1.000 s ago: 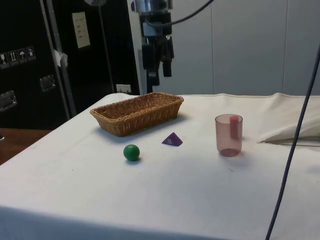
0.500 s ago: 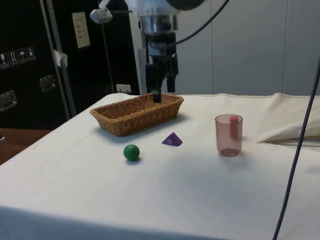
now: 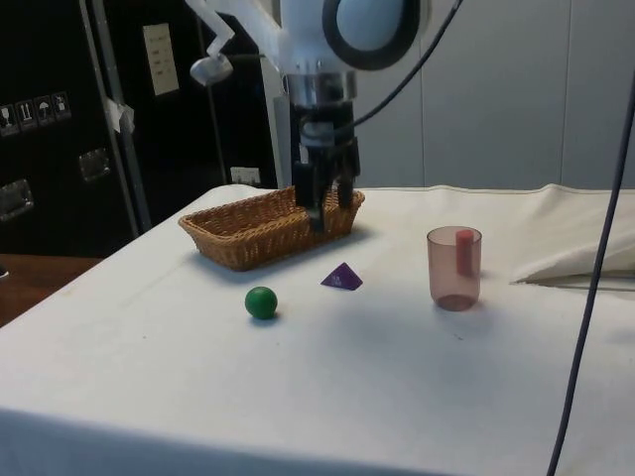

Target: Pick up the triangular block and place it into the basket.

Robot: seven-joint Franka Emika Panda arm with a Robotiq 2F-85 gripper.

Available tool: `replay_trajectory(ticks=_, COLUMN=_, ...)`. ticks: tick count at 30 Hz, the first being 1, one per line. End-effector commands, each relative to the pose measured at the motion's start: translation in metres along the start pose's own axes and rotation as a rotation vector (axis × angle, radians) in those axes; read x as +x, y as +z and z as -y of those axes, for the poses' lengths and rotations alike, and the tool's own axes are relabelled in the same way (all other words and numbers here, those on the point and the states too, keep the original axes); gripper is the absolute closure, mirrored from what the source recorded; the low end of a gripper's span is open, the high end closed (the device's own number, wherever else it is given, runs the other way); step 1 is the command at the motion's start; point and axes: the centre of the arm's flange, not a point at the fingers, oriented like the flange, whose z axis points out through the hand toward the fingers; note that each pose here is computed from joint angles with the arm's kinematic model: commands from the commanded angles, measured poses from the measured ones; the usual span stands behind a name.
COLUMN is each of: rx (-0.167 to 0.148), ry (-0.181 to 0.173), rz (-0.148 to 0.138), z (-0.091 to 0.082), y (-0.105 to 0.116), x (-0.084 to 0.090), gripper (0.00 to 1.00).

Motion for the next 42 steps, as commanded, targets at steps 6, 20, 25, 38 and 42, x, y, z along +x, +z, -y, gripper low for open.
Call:
replay_trajectory(ticks=6, rx=-0.010, ry=0.011, rz=-0.004, z=-0.003, y=0.015, x=0.000, gripper=0.00)
replay_trajectory(ticks=20, rx=-0.023, ry=0.029, rz=-0.026, z=-0.003, y=0.054, x=-0.005, gripper=0.00)
replay_trajectory(ticks=25, rx=-0.032, ry=0.026, rz=-0.019, z=-0.005, y=0.059, x=-0.005, gripper=0.00)
replay_trajectory(ticks=38, rx=-0.037, ry=0.025, rz=-0.035, z=-0.003, y=0.080, x=-0.006, gripper=0.09)
replay_trajectory(ticks=42, rx=-0.038, ry=0.024, rz=-0.035, z=-0.003, y=0.081, x=-0.006, gripper=0.38)
